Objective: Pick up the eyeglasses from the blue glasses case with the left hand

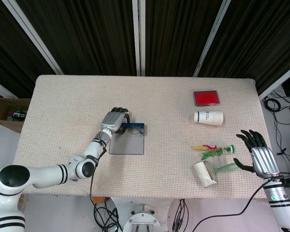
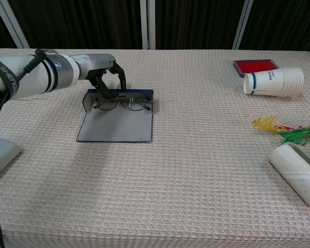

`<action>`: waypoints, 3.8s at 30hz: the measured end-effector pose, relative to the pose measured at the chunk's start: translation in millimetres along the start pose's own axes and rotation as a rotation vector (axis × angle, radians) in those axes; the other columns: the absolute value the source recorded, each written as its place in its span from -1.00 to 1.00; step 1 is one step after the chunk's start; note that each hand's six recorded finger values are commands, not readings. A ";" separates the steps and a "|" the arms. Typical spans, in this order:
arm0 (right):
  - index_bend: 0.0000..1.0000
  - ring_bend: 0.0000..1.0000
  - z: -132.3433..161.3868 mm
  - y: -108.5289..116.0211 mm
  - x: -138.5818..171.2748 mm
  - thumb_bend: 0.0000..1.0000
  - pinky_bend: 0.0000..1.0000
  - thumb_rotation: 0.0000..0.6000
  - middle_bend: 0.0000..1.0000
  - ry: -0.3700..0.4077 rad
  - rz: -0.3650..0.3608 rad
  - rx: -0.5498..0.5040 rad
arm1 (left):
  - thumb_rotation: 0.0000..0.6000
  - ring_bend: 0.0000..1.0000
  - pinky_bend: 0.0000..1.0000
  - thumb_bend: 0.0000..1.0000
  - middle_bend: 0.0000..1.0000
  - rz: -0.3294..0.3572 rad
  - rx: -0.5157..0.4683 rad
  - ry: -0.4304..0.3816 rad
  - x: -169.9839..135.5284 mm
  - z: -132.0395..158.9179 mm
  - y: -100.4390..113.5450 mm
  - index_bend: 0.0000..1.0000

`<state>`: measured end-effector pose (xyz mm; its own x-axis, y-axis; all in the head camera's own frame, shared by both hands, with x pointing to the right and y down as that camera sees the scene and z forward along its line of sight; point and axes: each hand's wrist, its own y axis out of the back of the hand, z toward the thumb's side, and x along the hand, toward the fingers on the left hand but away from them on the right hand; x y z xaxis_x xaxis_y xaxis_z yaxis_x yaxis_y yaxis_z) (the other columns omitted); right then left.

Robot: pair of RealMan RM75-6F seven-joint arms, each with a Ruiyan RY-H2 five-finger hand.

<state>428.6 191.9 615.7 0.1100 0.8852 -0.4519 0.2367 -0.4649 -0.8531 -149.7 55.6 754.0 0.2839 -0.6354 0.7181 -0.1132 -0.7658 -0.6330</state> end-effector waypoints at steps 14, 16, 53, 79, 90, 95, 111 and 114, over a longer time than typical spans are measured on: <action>-0.62 -1.00 -1.4 0.7 1.7 -0.63 -0.87 1.00 -0.75 -0.004 -0.004 -0.004 | 1.00 -0.85 -0.84 -0.07 -0.67 0.117 -0.026 0.004 -1.2 1.3 11.3 0.05; -0.62 -1.00 -1.8 0.5 2.0 -0.63 -0.87 1.00 -0.75 -0.004 -0.004 -0.005 | 1.00 -0.85 -0.84 -0.07 -0.67 0.154 -0.038 -0.005 -2.6 2.0 13.7 0.05; -0.62 -1.00 -2.6 -3.4 1.7 -0.63 -0.87 1.00 -0.75 -0.004 0.008 -0.007 | 1.00 -0.87 -0.84 -0.25 -0.76 0.250 -0.091 -0.061 -10.6 -14.9 5.4 -0.27; -0.62 -1.00 -5.1 0.9 6.6 -0.63 -0.87 1.00 -0.75 -0.008 -0.004 -0.007 | 1.00 -0.87 -0.83 -0.28 -0.76 0.152 0.035 0.068 -20.2 0.8 -25.0 -0.07; -0.62 -1.00 -6.9 1.2 8.2 -0.63 -0.87 1.00 -0.75 -0.012 -0.006 -0.009 | 1.00 -0.87 -0.83 -0.19 -0.75 0.148 0.057 0.085 -18.4 -0.7 -29.1 -0.03; -0.62 -1.00 -7.5 1.9 9.3 -0.63 -0.87 1.00 -0.75 -0.014 -0.008 -0.010 | 1.00 -0.87 -0.83 -0.16 -0.75 0.148 0.066 0.082 -17.5 1.1 -31.9 -0.01; -0.62 -1.00 -9.1 2.4 10.0 -0.63 -0.87 1.00 -0.75 -0.016 -0.009 -0.010 | 1.00 -0.87 -0.83 0.05 -0.66 0.189 0.065 0.070 -18.8 1.0 -28.6 0.22; -0.62 -1.00 -9.3 2.7 9.8 -0.63 -0.87 1.00 -0.75 -0.015 -0.010 -0.011 | 1.00 -0.87 -0.83 0.05 -0.66 0.194 0.062 0.064 -22.2 0.9 -27.3 0.22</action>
<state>439.3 199.4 611.3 0.0927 0.8897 -0.4470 0.2481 -0.4554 -0.8550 -152.0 90.7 755.1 0.2016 -0.7769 0.5964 -0.1008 -0.6221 -0.7764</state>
